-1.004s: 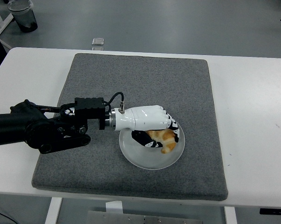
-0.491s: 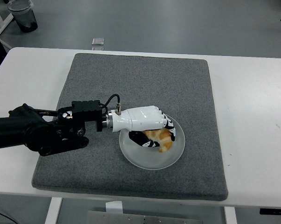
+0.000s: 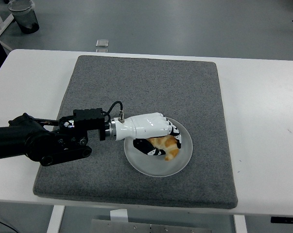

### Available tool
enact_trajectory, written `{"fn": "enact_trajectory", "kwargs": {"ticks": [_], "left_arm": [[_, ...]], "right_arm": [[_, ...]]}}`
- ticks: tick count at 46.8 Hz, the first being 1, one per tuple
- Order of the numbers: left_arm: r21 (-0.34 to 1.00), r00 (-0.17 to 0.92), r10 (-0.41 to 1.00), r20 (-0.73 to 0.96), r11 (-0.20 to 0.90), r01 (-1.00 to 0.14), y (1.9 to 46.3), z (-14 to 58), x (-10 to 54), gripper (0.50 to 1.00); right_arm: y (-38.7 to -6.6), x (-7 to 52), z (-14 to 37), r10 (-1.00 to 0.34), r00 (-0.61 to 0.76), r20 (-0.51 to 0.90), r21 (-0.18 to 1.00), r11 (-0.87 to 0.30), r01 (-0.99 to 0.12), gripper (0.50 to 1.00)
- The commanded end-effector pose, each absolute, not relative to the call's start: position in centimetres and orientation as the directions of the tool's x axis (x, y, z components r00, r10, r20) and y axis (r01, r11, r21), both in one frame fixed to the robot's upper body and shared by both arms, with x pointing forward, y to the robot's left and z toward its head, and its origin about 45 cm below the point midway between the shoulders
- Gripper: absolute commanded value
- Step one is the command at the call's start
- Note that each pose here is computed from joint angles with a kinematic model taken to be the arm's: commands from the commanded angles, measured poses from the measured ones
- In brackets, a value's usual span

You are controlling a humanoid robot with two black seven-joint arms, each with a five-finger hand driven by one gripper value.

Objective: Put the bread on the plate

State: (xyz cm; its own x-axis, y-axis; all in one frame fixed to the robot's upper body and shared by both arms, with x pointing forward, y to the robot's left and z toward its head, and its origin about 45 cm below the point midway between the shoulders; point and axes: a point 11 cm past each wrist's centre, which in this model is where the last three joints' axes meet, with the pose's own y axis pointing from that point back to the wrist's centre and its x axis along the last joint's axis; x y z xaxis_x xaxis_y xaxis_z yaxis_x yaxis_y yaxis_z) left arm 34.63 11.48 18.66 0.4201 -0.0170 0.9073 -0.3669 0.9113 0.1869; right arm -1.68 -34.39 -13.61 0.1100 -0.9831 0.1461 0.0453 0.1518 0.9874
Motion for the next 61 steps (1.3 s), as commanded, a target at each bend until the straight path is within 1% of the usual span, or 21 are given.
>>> {"fn": "enact_trajectory", "kwargs": {"ticks": [1, 3, 6, 8, 10, 12, 16, 17, 21, 22, 29, 61], "left_arm": [[0.190, 0.428, -0.015, 0.904, 0.910, -0.369, 11.6, 18.4, 34.5, 0.574], [0.190, 0.429, -0.015, 0.903, 0.910, -0.369, 11.6, 18.4, 34.5, 0.630], [0.190, 0.430, -0.014, 0.903, 0.910, -0.370, 11.6, 18.4, 34.5, 0.683], [0.189, 0.431, -0.012, 0.902, 0.909, -0.370, 11.6, 18.4, 34.5, 0.756], [0.188, 0.434, -0.008, 0.901, 0.908, -0.374, 11.7, 18.4, 34.5, 0.797], [0.187, 0.436, -0.005, 0.900, 0.908, -0.374, 11.6, 18.4, 34.5, 0.853], [0.185, 0.440, 0.000, 0.898, 0.907, -0.379, 11.7, 18.4, 34.6, 0.906], [0.186, 0.442, 0.001, 0.897, 0.906, -0.381, 11.8, 18.4, 34.6, 0.930], [0.186, 0.442, 0.002, 0.897, 0.905, -0.383, 11.9, 18.4, 34.6, 0.979], [0.186, 0.444, 0.005, 0.896, 0.905, -0.384, 11.9, 18.5, 34.7, 0.986], [0.180, 0.454, 0.016, 0.891, 0.904, -0.387, 11.8, 18.6, 34.6, 0.990], [0.154, 0.489, 0.071, 0.870, 0.901, -0.405, 11.8, 19.4, 34.6, 0.992]], "right_arm": [[-34.4, -1.7, -13.6, -0.983, 0.110, 0.146, 0.987, 0.152, 0.045, 0.932], [-34.4, -1.7, -13.6, -0.983, 0.110, 0.146, 0.987, 0.152, 0.045, 0.930], [-34.4, -1.7, -13.6, -0.983, 0.110, 0.146, 0.987, 0.152, 0.045, 0.930], [-34.4, -1.7, -13.6, -0.983, 0.110, 0.146, 0.987, 0.152, 0.045, 0.930], [-34.4, -1.7, -13.6, -0.983, 0.110, 0.146, 0.987, 0.152, 0.045, 0.930], [-34.4, -1.7, -13.6, -0.983, 0.110, 0.146, 0.987, 0.152, 0.045, 0.932], [-34.4, -1.7, -13.6, -0.983, 0.110, 0.146, 0.987, 0.152, 0.045, 0.930], [-34.4, -1.7, -13.6, -0.983, 0.110, 0.146, 0.987, 0.152, 0.045, 0.932], [-34.4, -1.7, -13.6, -0.983, 0.110, 0.146, 0.987, 0.152, 0.045, 0.932], [-34.4, -1.7, -13.6, -0.983, 0.110, 0.146, 0.987, 0.152, 0.045, 0.930], [-34.4, -1.7, -13.6, -0.983, 0.110, 0.146, 0.987, 0.152, 0.045, 0.932], [-34.4, -1.7, -13.6, -0.983, 0.110, 0.146, 0.987, 0.152, 0.045, 0.930]]}}
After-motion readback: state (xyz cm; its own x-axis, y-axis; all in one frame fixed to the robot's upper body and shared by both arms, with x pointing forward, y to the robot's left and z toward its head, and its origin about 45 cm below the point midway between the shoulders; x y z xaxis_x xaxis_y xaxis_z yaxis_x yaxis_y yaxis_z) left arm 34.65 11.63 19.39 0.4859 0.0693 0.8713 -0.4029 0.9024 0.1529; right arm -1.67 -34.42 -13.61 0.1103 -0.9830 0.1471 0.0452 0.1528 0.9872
